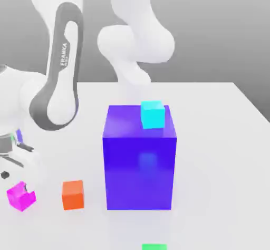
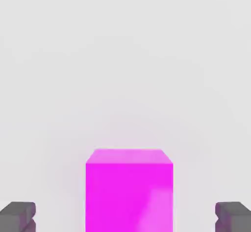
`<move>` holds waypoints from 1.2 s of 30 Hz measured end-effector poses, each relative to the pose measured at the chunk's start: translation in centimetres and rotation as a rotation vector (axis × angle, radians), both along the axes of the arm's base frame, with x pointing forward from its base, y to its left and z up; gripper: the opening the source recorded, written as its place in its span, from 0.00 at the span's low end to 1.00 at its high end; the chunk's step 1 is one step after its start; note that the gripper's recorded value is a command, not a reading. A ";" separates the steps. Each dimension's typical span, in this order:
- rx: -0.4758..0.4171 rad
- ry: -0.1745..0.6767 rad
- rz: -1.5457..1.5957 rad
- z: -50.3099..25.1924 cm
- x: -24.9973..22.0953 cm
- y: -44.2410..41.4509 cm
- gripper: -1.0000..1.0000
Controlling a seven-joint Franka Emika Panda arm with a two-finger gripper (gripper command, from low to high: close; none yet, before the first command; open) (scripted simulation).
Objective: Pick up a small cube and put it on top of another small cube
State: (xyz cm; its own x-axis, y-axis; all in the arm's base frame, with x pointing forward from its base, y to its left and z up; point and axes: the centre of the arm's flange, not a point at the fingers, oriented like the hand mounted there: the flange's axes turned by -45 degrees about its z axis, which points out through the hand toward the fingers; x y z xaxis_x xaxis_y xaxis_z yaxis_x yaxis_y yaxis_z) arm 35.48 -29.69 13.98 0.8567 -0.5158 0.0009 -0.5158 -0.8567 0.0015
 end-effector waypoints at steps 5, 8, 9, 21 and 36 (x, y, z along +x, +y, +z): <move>0.001 0.001 -0.001 -0.9 -0.1 0.0 0.00; 0.002 0.001 -0.001 -0.9 -0.1 0.0 0.00; 0.001 0.001 -0.001 -0.1 0.0 0.0 0.00; 0.009 0.001 0.368 7.8 13.4 16.4 0.00; 0.002 0.001 0.653 4.2 18.5 33.4 1.00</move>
State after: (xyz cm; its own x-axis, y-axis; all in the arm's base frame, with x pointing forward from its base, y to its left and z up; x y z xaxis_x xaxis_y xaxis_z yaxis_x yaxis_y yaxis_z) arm 53.97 3.73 18.16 0.9938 0.1108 -0.0001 0.1108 -0.9938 -0.0004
